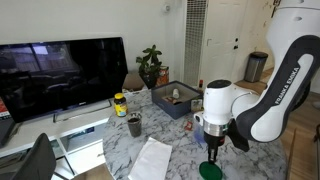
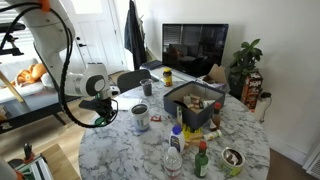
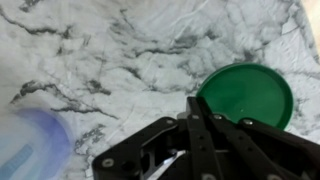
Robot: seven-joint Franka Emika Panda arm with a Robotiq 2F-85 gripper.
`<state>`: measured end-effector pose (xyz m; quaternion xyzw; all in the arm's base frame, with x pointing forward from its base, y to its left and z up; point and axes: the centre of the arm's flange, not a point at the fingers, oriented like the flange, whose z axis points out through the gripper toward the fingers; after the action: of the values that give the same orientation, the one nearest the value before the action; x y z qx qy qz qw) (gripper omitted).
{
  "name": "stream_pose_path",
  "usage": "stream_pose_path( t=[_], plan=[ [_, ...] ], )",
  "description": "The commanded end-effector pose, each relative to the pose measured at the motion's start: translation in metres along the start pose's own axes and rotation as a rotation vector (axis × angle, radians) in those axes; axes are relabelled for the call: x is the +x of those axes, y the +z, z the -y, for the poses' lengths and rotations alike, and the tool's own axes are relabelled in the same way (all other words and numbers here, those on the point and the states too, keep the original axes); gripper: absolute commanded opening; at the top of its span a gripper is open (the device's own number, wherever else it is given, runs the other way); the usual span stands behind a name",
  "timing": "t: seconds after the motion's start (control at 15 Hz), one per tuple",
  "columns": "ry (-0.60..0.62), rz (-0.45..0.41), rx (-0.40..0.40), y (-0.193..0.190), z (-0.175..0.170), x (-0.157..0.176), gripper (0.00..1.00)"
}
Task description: Put the tomato ketchup on the green lid, lift the green lid and put the ketchup in the grey cup
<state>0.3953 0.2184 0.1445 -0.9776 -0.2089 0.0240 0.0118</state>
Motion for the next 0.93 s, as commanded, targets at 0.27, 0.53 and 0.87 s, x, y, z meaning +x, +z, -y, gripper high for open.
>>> stream_pose_path(
  t=[0.27, 0.53, 0.87],
  plan=[
    [0.094, -0.011, -0.099, 0.013, -0.017, 0.016, 0.28],
    [0.125, -0.034, -0.092, -0.009, -0.019, 0.012, 0.56],
    [0.142, -0.054, -0.076, -0.103, -0.03, -0.016, 0.93]
  ],
)
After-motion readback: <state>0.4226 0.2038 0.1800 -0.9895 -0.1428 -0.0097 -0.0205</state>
